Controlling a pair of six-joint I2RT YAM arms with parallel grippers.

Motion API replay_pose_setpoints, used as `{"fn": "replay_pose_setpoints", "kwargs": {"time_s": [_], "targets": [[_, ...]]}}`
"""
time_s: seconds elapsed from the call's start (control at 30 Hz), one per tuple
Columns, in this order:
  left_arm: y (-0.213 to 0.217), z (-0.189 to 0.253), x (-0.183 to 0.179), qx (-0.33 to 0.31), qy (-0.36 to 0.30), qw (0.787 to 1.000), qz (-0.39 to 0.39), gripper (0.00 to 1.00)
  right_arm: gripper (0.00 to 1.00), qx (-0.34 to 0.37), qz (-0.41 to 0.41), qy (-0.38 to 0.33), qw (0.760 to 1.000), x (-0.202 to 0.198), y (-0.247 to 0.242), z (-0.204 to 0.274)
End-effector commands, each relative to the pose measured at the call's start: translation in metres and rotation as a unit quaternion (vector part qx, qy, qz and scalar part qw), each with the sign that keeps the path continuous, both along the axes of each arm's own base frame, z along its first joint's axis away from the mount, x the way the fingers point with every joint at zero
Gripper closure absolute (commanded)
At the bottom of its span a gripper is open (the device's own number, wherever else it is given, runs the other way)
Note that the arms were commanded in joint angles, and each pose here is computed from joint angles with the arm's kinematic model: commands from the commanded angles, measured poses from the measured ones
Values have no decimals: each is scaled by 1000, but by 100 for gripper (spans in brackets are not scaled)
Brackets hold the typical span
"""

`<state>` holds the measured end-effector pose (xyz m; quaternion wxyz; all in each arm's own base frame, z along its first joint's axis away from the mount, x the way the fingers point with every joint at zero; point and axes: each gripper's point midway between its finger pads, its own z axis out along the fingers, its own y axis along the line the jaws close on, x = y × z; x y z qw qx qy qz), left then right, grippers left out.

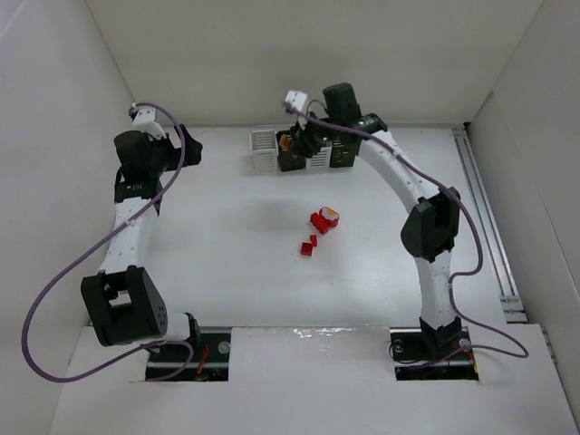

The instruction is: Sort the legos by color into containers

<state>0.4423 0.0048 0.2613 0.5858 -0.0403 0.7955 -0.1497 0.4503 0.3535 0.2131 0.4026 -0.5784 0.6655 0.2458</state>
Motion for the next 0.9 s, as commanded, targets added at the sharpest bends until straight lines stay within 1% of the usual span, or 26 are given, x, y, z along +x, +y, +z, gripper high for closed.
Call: {"fn": "replay_pose_setpoints", "kwargs": {"time_s": [0.0,0.03,0.07,0.1,0.13,0.17,0.2,0.3,0.4,0.43,0.47,0.5,0.53,0.57,0.6,0.63,0.67,0.8,0.87], "targets": [[7,47,2,8,-93,995,22,0,89,203,-113,-17,972,58,1,93],[9,52,3,9,-98,995,27,0,89,217,-146,-25,965,73,-11,101],[9,57,3,2,-101,994,28,0,89,233,-158,-24,959,80,-9,107],[11,44,6,0,-78,996,35,0,89,244,-171,-37,954,92,-16,113],[11,42,7,-1,-70,997,35,0,89,247,-178,-36,952,97,-15,113],[12,45,10,-1,-70,997,35,0,89,262,-184,-53,946,105,-19,129],[9,43,12,-1,-63,997,35,0,89,264,-194,-36,944,117,-20,115],[7,37,12,1,-55,998,26,0,89,286,-209,-22,935,134,-18,114],[5,44,13,2,-65,998,21,0,89,304,-217,-14,927,143,-14,111],[6,40,18,1,-56,998,21,0,89,309,-227,-6,924,147,-14,106],[1,31,17,-7,-32,999,6,0,89,314,-230,-8,921,148,-14,109],[1,45,21,9,-36,999,-6,0,89,314,-235,-10,920,152,-14,103],[1,41,24,12,-19,1000,-7,0,89,315,-240,6,918,154,-12,94],[-2,17,25,10,30,999,-14,0,89,315,-240,6,918,154,-12,94],[-3,14,27,12,41,999,-22,0,89,318,-242,13,917,156,-11,89],[-4,20,30,23,38,998,-33,0,89,315,-244,17,917,156,-11,84],[-5,14,30,20,47,998,-38,0,89,314,-239,27,919,155,-8,78],[-8,17,32,28,37,998,-51,0,89,313,-221,46,923,147,2,68],[-9,17,31,27,37,997,-55,0,89,305,-233,61,921,148,1,51]]}}
